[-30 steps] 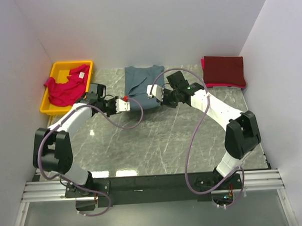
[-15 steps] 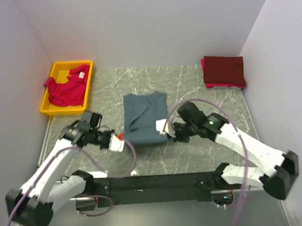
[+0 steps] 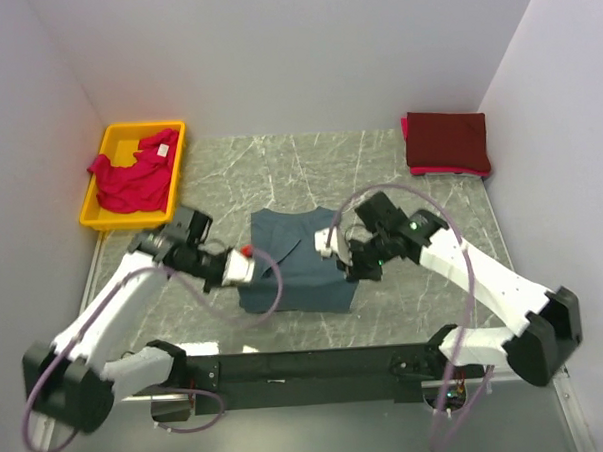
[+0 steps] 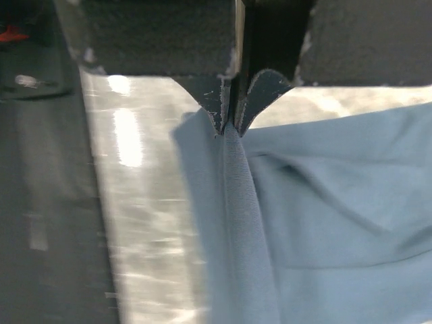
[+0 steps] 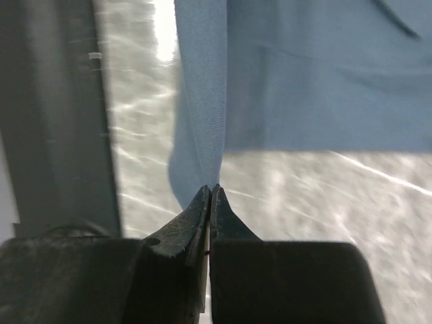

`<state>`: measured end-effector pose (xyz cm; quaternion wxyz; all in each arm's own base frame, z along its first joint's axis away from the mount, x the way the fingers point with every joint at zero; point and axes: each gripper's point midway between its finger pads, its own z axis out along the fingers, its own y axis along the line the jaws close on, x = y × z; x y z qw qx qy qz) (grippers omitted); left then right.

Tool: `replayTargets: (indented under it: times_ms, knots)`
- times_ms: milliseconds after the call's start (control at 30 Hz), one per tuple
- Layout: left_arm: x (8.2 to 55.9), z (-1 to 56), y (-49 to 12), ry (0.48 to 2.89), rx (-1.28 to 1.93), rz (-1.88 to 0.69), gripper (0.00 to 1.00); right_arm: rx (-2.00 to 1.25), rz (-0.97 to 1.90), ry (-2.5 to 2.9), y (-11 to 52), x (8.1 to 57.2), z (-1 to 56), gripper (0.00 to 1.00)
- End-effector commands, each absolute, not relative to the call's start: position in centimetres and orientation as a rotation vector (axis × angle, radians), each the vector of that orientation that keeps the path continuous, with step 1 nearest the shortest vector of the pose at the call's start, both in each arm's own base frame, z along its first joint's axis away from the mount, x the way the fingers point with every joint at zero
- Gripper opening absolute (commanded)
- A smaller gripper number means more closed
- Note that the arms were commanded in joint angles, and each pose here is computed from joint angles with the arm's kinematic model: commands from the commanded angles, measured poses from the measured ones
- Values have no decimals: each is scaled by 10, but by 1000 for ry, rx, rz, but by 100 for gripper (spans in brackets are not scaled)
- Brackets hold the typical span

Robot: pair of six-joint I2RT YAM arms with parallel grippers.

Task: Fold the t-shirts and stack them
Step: Fold the tshirt

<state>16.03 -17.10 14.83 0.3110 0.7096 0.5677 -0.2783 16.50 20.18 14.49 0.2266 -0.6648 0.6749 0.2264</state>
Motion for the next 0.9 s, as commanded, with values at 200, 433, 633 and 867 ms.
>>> replayTargets:
  times_ms: [200, 433, 633, 867]
  knots:
    - [310, 187, -186, 1540, 1743, -697, 2, -1829, 474, 1848, 200, 280, 161, 0]
    - [398, 131, -181, 1728, 1620, -743, 4, -1759, 476, 1964, 209, 375, 119, 0]
    - [445, 80, -178, 1849, 1502, -642, 12, -1746, 425, 2034, 213, 425, 75, 0]
    - [415, 50, -179, 1994, 1480, -740, 13, -1759, 381, 2089, 209, 422, 48, 0]
